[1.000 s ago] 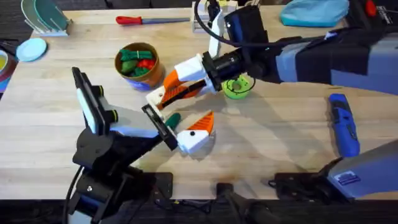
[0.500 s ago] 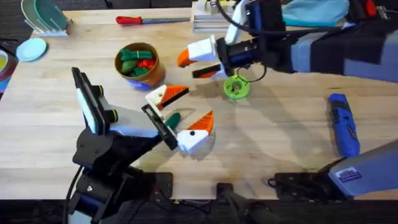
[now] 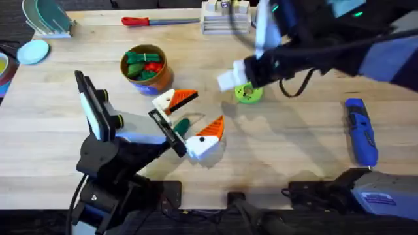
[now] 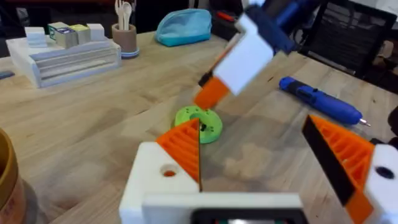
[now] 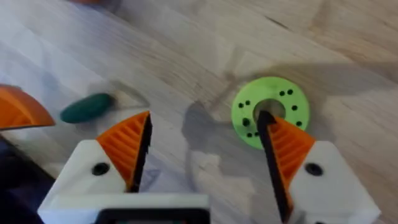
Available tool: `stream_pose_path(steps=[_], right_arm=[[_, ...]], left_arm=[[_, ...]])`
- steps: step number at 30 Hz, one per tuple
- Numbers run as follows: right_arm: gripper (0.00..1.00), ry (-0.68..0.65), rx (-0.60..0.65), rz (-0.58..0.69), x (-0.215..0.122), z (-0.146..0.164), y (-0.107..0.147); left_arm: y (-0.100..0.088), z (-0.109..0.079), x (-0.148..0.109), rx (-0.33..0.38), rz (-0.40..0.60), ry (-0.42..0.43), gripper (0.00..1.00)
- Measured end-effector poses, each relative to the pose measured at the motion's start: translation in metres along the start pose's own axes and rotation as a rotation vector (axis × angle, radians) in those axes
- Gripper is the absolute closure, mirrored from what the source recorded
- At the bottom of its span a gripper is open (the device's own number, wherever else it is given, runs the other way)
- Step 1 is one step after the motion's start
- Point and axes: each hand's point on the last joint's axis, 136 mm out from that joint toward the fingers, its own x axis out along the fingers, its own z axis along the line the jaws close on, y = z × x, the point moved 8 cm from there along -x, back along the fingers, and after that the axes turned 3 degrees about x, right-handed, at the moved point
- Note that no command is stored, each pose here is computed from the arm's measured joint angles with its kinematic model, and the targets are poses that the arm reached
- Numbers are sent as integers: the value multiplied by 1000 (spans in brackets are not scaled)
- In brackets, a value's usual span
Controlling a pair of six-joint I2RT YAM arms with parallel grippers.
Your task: Pick up the gripper from the table and insert it into the empty holder that is missing its gripper. Then pick up a screw, insert it into the mounting hole, and use the screwdriver to tighten it. Finally, clean up the table by picking up the vegetable and placing it into the bucket.
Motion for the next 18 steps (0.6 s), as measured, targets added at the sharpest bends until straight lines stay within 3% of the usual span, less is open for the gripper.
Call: stream_pose_path(steps=[4,13,14,15,18], right_arm=[[55,118,-107,65,16,3,11],[284,244,-164,110,34,-8,15],[320,250,-167,112,36,-9,15],[478,259,-170,116,43,-11,14],[564,267,-170,146,51,-13,18]], left_arm=[[0,-1,0,15,1,6,9],[1,-7,0,23,11,80,9],[1,-8,0,23,12,90,9],[2,-10,-1,25,15,111,9],[2,-11,-1,25,17,123,9]])
